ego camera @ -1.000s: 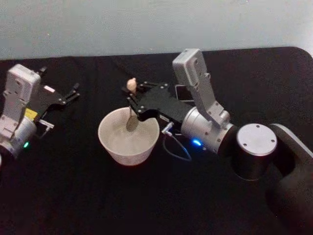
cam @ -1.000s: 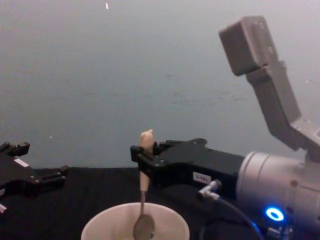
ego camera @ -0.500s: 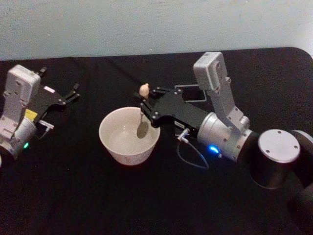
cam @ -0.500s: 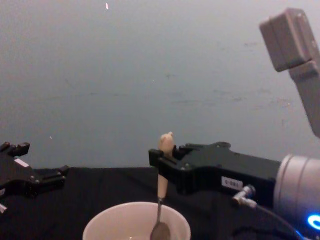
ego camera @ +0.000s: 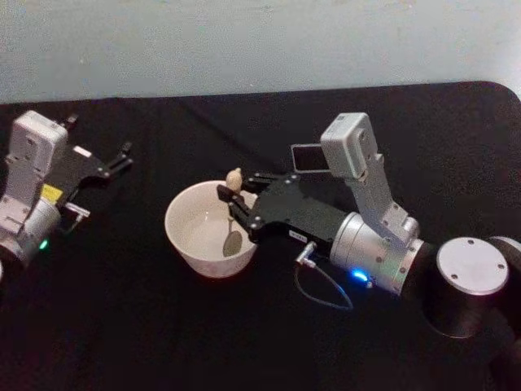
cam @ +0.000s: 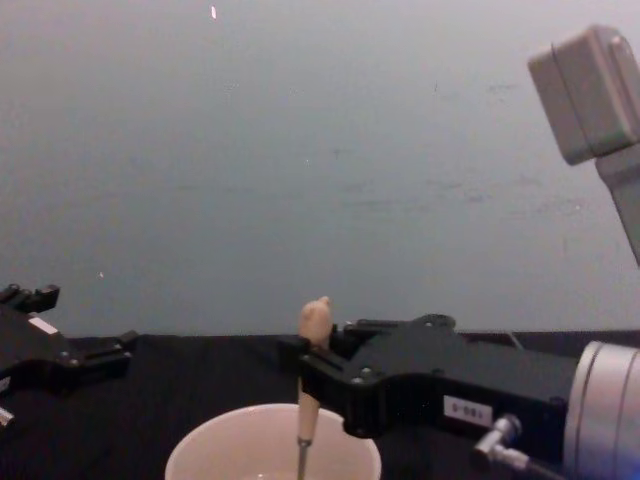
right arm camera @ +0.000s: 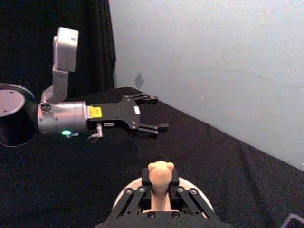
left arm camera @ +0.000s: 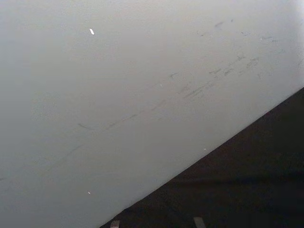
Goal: Pick up the stirring spoon with one hand, stir inside the cup, then place it back in its original position.
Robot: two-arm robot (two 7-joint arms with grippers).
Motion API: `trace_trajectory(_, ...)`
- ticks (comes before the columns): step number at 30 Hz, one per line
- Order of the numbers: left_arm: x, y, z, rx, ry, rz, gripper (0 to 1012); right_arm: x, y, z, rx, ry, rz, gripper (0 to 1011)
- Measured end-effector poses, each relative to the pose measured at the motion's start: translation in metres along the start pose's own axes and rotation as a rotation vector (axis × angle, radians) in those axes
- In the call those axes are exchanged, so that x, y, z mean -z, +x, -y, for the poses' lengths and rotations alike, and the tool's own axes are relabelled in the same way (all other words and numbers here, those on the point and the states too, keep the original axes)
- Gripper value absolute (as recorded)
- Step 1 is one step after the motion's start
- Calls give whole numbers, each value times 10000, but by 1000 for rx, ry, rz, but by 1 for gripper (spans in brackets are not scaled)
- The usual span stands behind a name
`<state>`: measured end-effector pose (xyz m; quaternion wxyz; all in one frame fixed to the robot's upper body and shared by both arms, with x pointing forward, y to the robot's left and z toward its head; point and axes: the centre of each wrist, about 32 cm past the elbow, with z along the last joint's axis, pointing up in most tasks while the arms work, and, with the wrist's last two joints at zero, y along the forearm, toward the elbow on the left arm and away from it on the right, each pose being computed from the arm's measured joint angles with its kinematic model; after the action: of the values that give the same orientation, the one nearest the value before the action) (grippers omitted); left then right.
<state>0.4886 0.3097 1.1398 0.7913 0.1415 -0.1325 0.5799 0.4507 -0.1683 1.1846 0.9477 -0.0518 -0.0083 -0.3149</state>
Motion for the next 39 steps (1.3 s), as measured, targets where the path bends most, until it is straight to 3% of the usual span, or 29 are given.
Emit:
trace_trajectory(15, 0, 0, 0, 0, 0, 0, 1001, 20, -96, -221, -30, 1, 15, 199)
trace_trajectory(29, 0, 0, 0, 0, 0, 0, 1001, -4, -43, -442, 11, 23, 32, 199)
trace_trajectory(39, 0, 0, 0, 0, 0, 0, 1001, 0, 53, -451, 54, 17, 42, 199)
